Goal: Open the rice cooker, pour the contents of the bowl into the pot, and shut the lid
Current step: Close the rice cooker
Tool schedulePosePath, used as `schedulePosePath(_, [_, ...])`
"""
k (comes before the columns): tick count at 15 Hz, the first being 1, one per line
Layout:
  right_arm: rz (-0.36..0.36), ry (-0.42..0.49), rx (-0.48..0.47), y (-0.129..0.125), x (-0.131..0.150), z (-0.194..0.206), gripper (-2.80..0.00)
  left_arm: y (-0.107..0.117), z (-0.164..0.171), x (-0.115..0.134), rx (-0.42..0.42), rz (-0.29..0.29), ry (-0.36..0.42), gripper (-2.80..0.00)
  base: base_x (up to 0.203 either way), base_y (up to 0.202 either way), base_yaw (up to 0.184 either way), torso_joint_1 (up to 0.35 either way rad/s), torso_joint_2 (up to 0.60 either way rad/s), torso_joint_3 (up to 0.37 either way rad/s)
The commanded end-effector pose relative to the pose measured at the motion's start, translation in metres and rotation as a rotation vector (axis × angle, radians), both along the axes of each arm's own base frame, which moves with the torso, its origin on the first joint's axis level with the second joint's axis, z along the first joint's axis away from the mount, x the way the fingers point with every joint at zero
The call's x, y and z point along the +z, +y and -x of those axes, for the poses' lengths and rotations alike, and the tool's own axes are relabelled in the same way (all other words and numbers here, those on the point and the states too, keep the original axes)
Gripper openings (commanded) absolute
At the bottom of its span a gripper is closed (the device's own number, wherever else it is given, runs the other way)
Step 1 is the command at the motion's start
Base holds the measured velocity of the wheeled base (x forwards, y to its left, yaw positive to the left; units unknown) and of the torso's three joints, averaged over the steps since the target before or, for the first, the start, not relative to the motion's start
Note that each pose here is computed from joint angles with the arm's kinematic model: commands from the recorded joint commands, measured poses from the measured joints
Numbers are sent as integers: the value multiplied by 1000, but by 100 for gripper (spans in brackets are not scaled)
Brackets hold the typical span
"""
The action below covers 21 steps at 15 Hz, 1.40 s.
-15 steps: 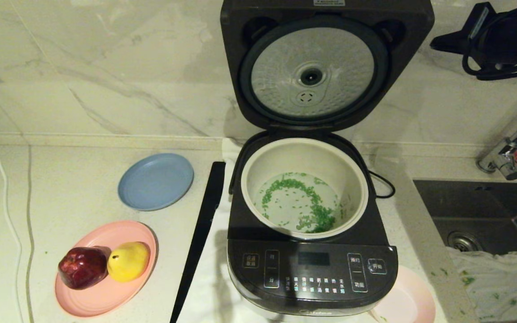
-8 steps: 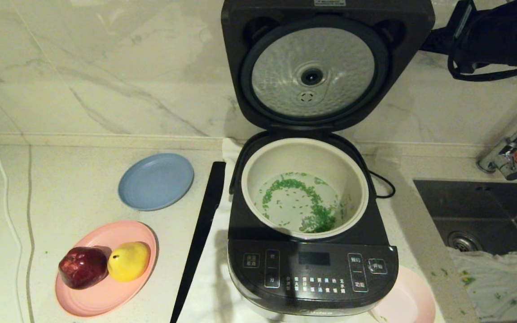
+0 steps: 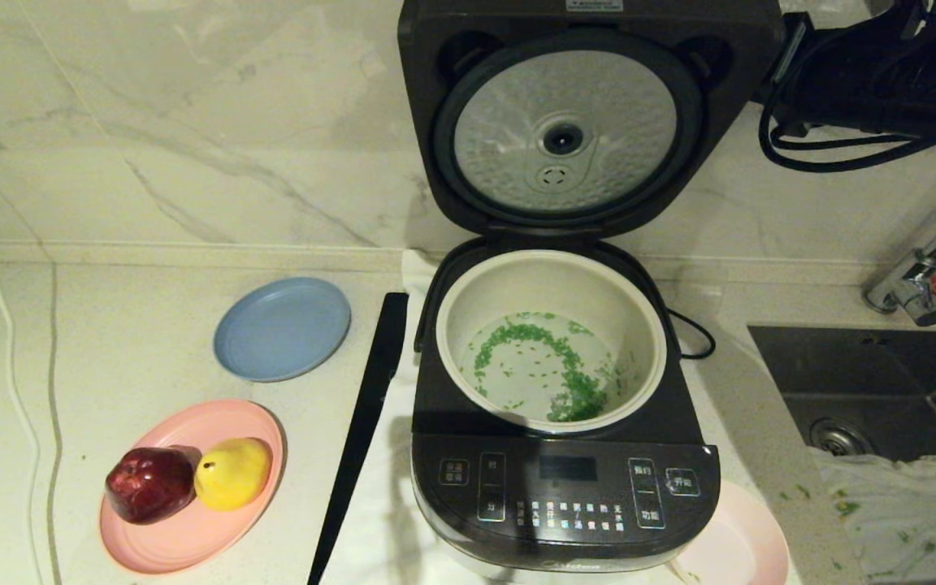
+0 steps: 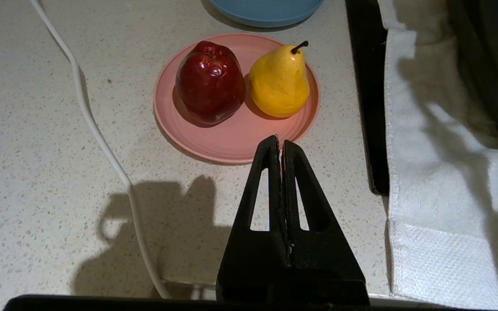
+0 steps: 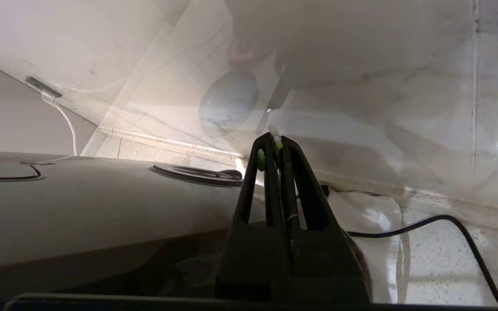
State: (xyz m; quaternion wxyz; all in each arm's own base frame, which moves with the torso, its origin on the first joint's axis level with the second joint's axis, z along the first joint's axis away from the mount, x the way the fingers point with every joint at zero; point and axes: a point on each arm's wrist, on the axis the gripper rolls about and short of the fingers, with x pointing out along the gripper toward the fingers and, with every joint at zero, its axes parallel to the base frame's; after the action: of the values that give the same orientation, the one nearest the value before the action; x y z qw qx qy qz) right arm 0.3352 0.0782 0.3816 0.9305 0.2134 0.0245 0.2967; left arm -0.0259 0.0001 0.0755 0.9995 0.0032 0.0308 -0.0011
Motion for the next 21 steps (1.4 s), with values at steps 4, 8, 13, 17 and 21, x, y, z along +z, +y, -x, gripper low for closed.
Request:
schedulePosePath(4, [-6,18,60,11,0,16,-280,0,0,0,0,0,0,-280,0,0,0,0,0,0])
schedulePosePath(8, [-40,117,169,10,-4,44,-280,0,0,0,0,0,0,-280,0,0,0,0,0,0])
schedulePosePath(13, [-43,151,150,4,-13,49,-280,0,0,0,0,0,0,-280,0,0,0,0,0,0])
schedulePosePath(17, [-43,139,151,-6,-7,63,-280,0,0,0,0,0,0,-280,0,0,0,0,0,0])
schedulePosePath(21, [-32,199,194,-11,-26,88,-280,0,0,0,0,0,0,-280,0,0,0,0,0,0])
